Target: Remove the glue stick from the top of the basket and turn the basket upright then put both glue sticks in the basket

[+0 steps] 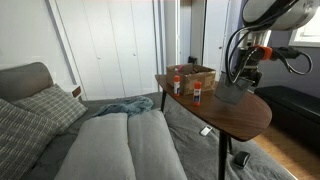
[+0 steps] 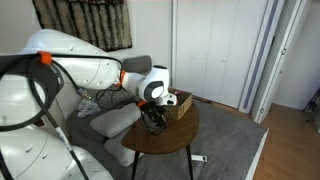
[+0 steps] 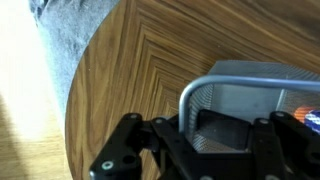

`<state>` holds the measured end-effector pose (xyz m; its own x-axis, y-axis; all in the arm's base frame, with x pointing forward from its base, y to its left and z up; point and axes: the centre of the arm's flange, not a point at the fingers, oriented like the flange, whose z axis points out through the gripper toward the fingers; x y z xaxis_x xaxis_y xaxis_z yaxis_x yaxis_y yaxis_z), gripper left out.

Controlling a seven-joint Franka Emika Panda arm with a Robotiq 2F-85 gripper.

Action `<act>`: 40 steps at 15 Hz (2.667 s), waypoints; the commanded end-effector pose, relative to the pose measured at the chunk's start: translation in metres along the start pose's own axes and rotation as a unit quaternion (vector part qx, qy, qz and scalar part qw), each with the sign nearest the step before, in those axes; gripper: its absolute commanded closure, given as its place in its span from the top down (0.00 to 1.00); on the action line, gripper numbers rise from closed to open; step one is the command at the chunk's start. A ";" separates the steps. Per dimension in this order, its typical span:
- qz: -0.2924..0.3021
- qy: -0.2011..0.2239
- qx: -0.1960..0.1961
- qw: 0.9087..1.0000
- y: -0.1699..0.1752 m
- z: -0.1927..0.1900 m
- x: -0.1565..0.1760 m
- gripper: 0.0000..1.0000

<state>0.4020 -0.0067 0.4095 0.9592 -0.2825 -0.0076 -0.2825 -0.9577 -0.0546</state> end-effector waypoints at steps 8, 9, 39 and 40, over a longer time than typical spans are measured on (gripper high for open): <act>0.076 0.026 -0.083 0.993 -0.027 0.000 0.027 0.51; 0.079 0.030 -0.085 0.993 -0.028 -0.003 0.026 0.58; -0.377 0.070 -0.036 0.923 -0.238 -0.082 0.067 1.00; -0.393 0.064 -0.032 0.917 -0.243 -0.078 0.070 1.00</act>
<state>0.5135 0.1877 0.4989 0.8956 0.4188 0.1499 0.4055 -0.9072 0.1116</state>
